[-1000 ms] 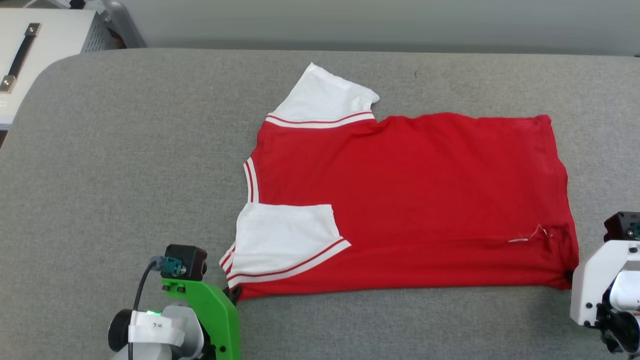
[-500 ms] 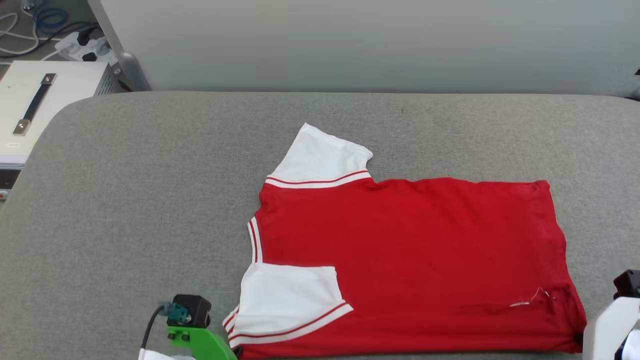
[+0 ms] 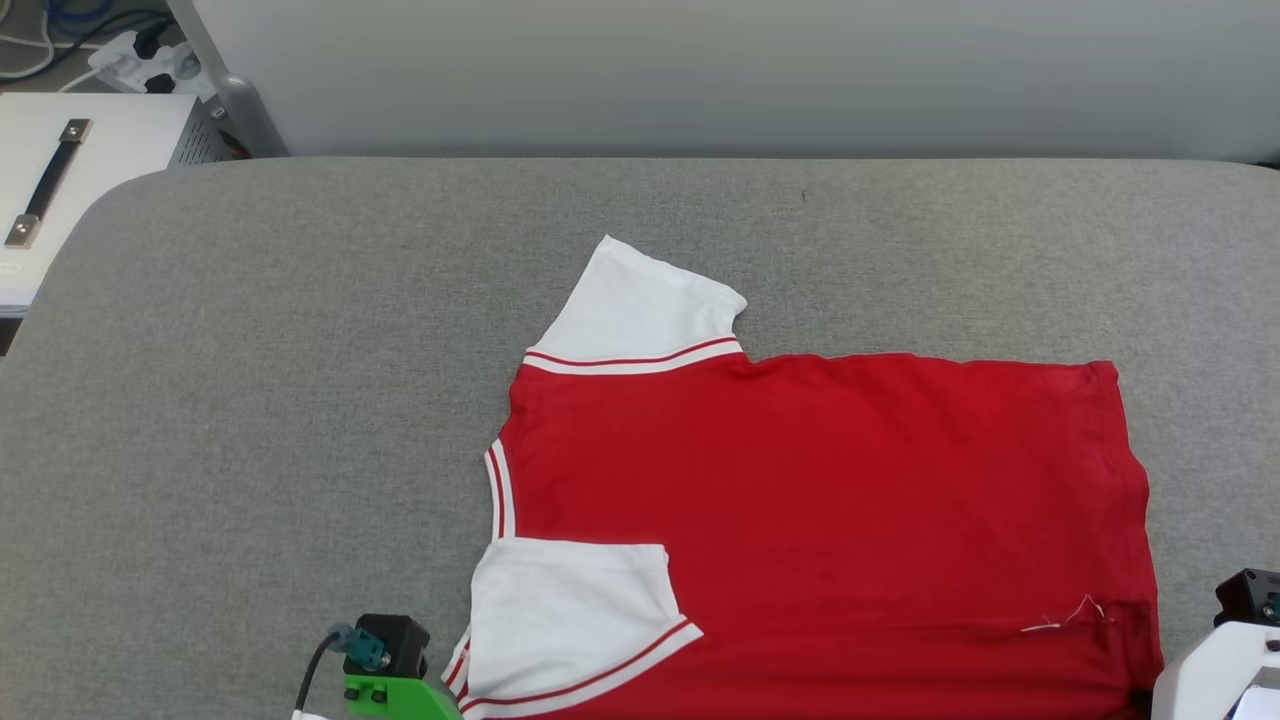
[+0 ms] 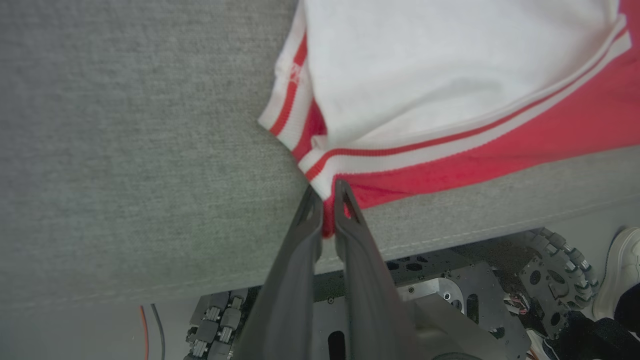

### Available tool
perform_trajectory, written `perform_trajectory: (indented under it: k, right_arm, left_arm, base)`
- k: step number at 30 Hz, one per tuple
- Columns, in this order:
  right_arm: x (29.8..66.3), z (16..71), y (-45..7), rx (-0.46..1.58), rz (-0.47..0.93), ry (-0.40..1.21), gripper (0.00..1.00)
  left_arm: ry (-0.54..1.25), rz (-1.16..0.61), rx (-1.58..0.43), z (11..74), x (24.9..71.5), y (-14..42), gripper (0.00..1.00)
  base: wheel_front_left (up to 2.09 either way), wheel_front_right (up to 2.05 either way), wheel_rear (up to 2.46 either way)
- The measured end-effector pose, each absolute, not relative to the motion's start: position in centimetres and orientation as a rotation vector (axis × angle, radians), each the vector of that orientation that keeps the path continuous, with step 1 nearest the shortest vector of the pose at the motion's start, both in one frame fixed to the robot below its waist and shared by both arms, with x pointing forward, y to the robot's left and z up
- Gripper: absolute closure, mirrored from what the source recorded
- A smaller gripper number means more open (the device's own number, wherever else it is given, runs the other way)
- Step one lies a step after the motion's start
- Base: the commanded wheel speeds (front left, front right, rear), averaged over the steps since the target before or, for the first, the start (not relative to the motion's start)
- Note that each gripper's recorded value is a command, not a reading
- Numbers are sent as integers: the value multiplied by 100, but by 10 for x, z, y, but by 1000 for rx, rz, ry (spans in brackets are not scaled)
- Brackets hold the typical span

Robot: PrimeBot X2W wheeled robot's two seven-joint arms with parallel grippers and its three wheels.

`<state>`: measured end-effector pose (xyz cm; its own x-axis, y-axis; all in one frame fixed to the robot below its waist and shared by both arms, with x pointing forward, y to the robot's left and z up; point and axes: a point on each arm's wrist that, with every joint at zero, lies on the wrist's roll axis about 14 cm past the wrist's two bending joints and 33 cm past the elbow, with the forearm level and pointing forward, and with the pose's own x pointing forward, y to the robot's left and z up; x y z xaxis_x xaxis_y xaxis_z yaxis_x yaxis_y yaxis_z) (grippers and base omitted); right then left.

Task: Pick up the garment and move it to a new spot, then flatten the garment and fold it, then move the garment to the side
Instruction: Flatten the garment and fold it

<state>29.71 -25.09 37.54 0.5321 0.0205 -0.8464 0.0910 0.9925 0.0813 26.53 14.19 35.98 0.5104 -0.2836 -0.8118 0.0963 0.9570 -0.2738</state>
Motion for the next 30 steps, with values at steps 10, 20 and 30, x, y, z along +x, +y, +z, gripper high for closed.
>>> perform_trajectory:
  k: [10, 20, 30]
  right_arm:
    - [300, 366, -250, 116, -38, 1028, 0]
    - [321, 398, -245, 95, -9, 896, 0]
    - [370, 480, -234, 70, 36, 513, 0]
  left_arm:
    - [1027, -222, -208, 348, 267, 145, 0]
    - [906, -189, -206, 368, 283, 151, 0]
    - [450, -215, -200, 476, 376, 149, 0]
  base:
    - [0, 0, 0]
    - [0, 0, 0]
    - [0, 0, 0]
